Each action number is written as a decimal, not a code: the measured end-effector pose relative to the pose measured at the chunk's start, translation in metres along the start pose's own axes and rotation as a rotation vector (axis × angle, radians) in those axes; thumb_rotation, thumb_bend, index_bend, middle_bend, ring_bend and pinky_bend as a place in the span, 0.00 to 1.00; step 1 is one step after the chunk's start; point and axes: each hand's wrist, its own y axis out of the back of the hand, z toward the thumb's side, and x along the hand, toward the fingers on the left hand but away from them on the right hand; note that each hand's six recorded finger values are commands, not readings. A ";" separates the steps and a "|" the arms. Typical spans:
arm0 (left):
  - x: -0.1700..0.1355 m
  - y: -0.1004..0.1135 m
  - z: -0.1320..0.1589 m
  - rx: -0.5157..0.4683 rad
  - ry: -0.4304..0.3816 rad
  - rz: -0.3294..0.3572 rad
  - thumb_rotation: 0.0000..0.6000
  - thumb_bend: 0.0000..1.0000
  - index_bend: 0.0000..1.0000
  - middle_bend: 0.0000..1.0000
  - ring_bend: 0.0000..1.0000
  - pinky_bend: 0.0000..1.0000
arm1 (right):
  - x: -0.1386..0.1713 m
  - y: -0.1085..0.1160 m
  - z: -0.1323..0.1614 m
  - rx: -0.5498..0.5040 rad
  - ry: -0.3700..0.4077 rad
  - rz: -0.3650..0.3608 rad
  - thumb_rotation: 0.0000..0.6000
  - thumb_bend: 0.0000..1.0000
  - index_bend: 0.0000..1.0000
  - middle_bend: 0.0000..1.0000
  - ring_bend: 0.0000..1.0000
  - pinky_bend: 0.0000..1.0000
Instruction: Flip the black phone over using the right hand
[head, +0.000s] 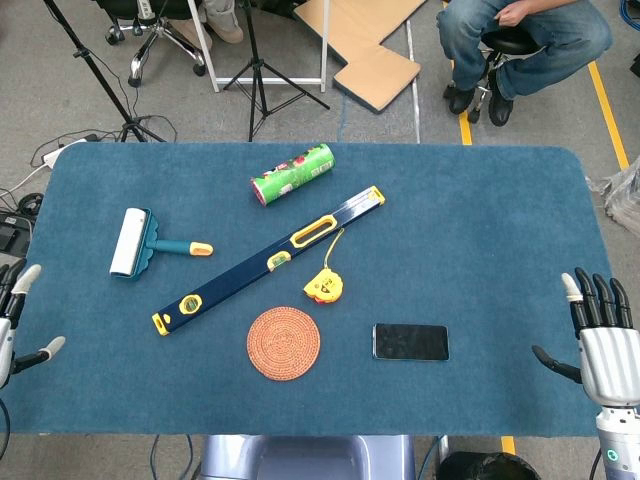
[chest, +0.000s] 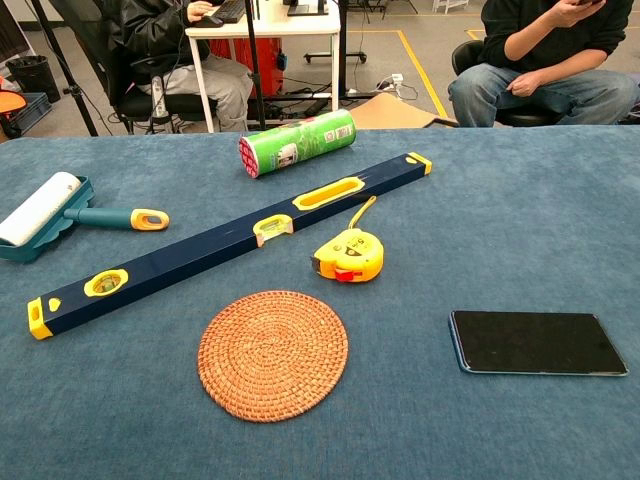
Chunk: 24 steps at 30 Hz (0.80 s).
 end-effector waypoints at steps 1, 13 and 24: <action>0.000 0.000 -0.001 0.005 0.008 -0.010 1.00 0.00 0.00 0.00 0.00 0.00 | 0.000 -0.001 0.001 0.015 -0.006 0.019 1.00 0.00 0.00 0.00 0.00 0.00; -0.001 -0.005 -0.003 0.041 0.020 -0.045 1.00 0.00 0.00 0.00 0.00 0.00 | -0.002 -0.023 0.020 0.012 0.039 0.164 1.00 0.00 0.05 0.00 0.00 0.00; 0.009 -0.014 -0.009 0.068 0.070 -0.070 1.00 0.00 0.00 0.00 0.00 0.00 | -0.042 -0.068 0.121 0.180 0.406 0.358 1.00 0.00 0.12 0.12 0.00 0.00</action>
